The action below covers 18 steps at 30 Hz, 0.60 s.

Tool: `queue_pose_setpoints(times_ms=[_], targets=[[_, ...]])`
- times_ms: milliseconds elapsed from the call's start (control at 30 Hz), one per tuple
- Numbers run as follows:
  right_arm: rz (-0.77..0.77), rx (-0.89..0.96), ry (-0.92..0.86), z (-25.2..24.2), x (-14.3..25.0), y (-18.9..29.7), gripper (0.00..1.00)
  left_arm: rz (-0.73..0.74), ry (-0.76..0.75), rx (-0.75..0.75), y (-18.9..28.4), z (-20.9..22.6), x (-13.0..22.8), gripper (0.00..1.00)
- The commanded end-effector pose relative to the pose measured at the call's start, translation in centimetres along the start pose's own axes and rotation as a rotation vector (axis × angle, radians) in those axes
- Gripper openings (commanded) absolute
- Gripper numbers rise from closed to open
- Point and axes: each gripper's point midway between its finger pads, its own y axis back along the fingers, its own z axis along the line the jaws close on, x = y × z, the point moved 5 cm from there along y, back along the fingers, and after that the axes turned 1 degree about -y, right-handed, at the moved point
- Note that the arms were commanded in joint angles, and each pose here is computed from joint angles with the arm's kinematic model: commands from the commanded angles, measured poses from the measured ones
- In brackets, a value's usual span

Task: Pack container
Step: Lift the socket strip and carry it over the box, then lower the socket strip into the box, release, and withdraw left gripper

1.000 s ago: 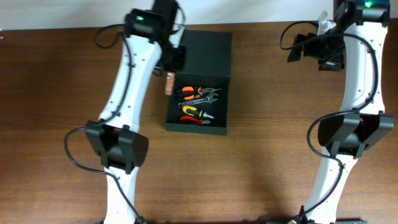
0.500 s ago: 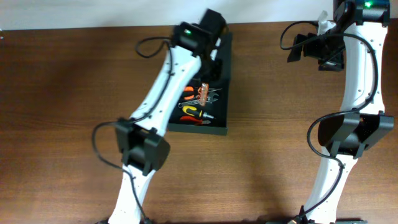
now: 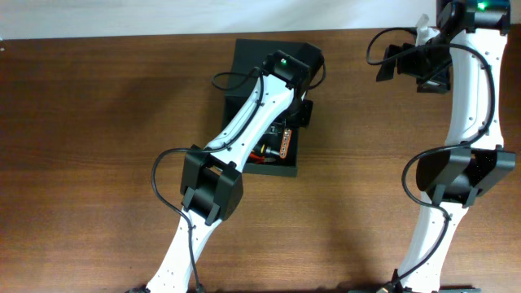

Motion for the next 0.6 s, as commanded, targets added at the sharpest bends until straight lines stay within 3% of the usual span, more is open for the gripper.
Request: queue_pose_setpoints(times_ms=[0,567], targets=[[-0.028,-0.014,0.009,0.4,0.4,1.5,0.99,-0.014,0.064,0.014,0.4,-0.7,-0.1,0.02],[-0.031,-0.015,0.010,0.4,0.3,1.5,0.99,0.063,0.076,-0.003,-3.6,-1.4,0.6,0.02]])
